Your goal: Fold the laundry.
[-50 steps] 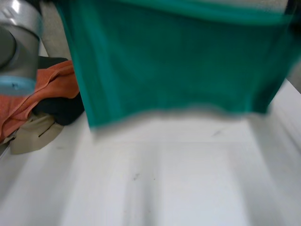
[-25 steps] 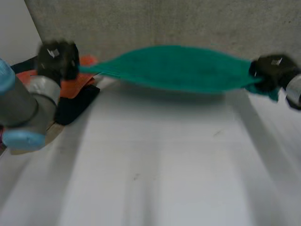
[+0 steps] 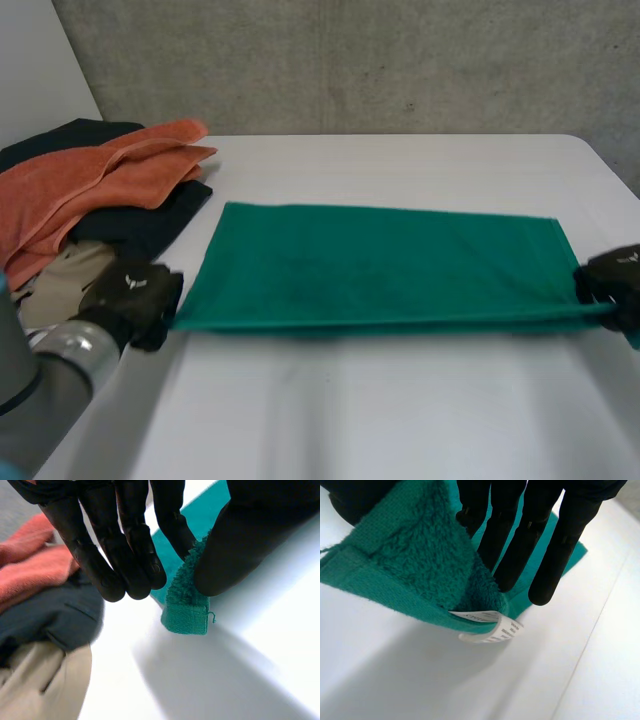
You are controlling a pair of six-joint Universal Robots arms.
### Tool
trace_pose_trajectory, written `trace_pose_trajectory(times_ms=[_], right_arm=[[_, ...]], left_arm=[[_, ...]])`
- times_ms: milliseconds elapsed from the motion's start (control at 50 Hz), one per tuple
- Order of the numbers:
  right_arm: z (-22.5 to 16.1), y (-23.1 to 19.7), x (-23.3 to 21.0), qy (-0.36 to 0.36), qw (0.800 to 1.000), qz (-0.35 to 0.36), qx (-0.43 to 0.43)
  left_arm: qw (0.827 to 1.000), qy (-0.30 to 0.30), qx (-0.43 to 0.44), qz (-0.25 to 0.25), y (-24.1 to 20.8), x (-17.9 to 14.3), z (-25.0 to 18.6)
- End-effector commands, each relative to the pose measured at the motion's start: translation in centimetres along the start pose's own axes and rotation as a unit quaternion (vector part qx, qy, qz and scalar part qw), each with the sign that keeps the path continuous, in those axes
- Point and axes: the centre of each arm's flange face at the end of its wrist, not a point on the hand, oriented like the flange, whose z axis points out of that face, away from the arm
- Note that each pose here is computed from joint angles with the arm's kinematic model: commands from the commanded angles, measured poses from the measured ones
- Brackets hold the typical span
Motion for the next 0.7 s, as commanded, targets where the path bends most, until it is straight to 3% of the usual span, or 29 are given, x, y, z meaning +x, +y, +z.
trace_pose_trajectory(times_ms=[20, 120, 300, 460, 700], right_arm=[[-3.9, 0.6, -1.1, -0.079, 0.992, -0.077, -0.061], [-1.6, -0.1, -1.1, -0.076, 0.993, -0.080, -0.042], [3.7, -0.9, 1.1, -0.006, 1.000, -0.026, -0.004], [6.9, -1.9, 1.9, 0.033, 0.997, -0.051, 0.047], [10.8, -3.2, 2.7, 0.090, 0.988, -0.072, 0.107]], left_arm=[[0.991, 0.073, -0.095, 0.057, 0.0, 1.1, -5.1], [0.992, 0.072, -0.076, 0.071, -1.0, 0.9, -2.2], [0.996, 0.002, 0.008, 0.092, -4.4, 0.8, 7.0], [0.994, -0.036, 0.039, 0.100, -6.5, 1.3, 13.0], [0.989, -0.050, 0.089, 0.104, -8.0, 2.4, 18.0]])
